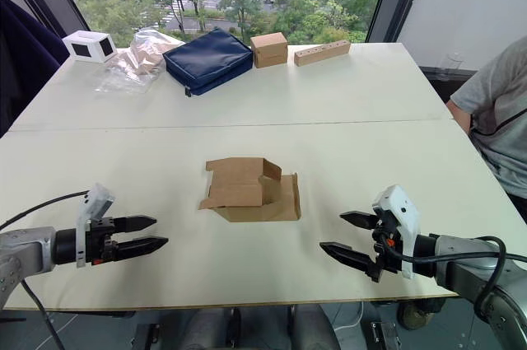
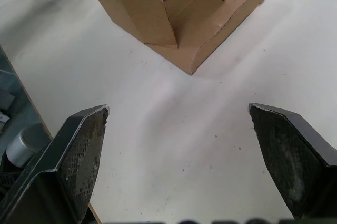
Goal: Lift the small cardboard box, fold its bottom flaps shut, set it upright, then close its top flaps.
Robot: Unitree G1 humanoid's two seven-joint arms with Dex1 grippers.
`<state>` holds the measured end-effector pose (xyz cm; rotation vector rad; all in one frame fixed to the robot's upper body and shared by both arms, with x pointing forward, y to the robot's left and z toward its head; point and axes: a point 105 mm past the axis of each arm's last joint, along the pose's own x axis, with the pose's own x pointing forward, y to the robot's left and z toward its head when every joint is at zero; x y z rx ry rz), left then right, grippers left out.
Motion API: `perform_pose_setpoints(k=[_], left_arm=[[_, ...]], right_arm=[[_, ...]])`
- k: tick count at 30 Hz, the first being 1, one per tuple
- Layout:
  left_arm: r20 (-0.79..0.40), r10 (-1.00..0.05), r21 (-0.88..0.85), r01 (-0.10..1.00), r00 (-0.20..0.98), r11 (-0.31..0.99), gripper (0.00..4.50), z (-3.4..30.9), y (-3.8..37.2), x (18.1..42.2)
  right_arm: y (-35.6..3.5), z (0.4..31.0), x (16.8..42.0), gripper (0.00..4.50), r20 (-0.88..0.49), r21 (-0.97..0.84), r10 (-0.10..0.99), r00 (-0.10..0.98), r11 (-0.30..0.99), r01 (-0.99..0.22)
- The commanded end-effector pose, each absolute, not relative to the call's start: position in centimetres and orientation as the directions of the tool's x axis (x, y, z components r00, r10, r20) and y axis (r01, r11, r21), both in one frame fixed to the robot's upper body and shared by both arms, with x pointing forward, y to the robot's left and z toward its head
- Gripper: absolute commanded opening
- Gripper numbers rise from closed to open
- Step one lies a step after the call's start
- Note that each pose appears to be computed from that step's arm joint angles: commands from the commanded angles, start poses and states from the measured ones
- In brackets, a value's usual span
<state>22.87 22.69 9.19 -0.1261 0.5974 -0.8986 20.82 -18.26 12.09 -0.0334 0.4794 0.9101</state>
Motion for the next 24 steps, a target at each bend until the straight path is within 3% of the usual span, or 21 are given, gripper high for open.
perform_pose_setpoints(k=[1, 18, 24], left_arm=[[-0.440, -0.751, -0.303, 0.707, 0.492, 0.640, 4.46, 9.7, 23.1, 23.2], [-0.388, -0.782, -0.330, 0.718, 0.488, 0.613, 4.46, 10.4, 22.8, 23.9], [-0.401, -0.765, -0.294, 0.720, 0.504, 0.628, 4.46, 11.3, 22.9, 25.3]], right_arm=[[-18.1, 12.6, 20.9, 4.47, -0.413, 0.133, 0.745, 0.524, 0.618, -0.775], [-18.6, 12.6, 21.4, 4.47, -0.426, 0.096, 0.722, 0.545, 0.635, -0.767], [-19.6, 13.7, 22.4, 4.47, -0.432, 0.027, 0.685, 0.587, 0.660, -0.751]])
